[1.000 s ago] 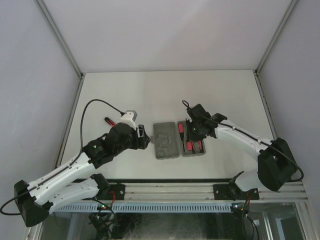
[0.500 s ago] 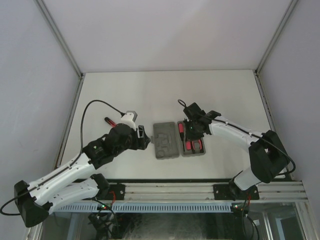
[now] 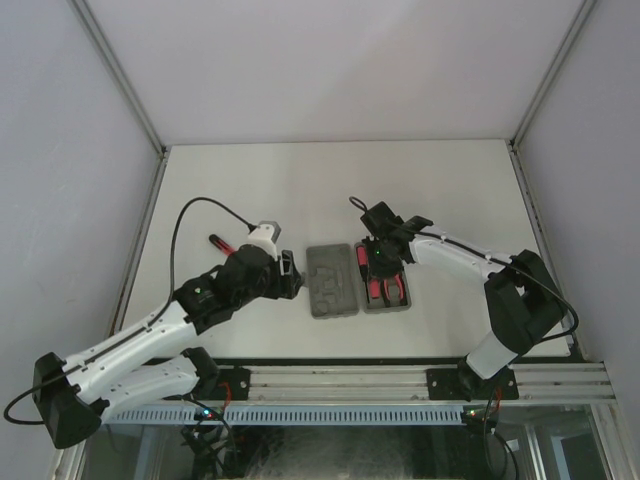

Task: Sort the tools into containers
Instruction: Place the screwdriver in the storage box.

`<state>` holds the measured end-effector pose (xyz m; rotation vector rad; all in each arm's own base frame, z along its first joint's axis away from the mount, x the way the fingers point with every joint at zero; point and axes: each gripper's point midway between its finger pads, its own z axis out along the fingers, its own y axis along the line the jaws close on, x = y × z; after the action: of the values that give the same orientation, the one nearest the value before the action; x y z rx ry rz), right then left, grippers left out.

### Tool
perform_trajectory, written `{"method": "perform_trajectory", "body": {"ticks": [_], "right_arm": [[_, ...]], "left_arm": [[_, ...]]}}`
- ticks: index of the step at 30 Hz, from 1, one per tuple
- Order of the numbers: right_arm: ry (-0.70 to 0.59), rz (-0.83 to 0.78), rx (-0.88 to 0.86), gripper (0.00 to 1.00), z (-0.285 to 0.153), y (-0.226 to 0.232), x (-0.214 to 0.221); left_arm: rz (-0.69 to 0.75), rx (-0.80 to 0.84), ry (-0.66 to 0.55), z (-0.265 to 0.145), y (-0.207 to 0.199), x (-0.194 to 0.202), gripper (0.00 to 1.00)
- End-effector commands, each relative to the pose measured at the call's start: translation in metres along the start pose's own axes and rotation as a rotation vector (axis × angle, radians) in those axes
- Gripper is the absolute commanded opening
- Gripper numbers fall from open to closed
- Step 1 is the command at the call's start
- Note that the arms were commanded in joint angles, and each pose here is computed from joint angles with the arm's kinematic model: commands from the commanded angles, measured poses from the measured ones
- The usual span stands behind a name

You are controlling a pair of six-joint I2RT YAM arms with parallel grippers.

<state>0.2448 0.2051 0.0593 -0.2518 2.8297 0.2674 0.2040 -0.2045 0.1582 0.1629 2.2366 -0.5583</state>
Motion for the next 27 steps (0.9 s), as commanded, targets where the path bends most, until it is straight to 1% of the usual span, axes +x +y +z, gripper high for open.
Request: {"method": "perform_trajectory", "body": {"ticks": [1, 9, 16, 27], "right_arm": [[-0.042, -0.023, -0.011, 0.0, -0.009, 0.003, -0.016], [-0.028, -0.038, -0.015, 0.0, -0.011, 0.001, -0.013], [0.012, -0.047, -0.012, 0.0, -0.008, -0.001, -0.005], [0.058, -0.038, -0.023, 0.04, 0.003, 0.001, 0.002]], "left_arm": [[-0.033, 0.017, -0.088, -0.012, -0.008, -0.028, 0.67], [-0.073, -0.01, -0.11, -0.017, 0.001, -0.027, 0.66], [-0.076, -0.004, -0.099, -0.012, -0.003, -0.027, 0.65], [-0.079, -0.003, -0.09, -0.011, -0.003, -0.024, 0.65]]}}
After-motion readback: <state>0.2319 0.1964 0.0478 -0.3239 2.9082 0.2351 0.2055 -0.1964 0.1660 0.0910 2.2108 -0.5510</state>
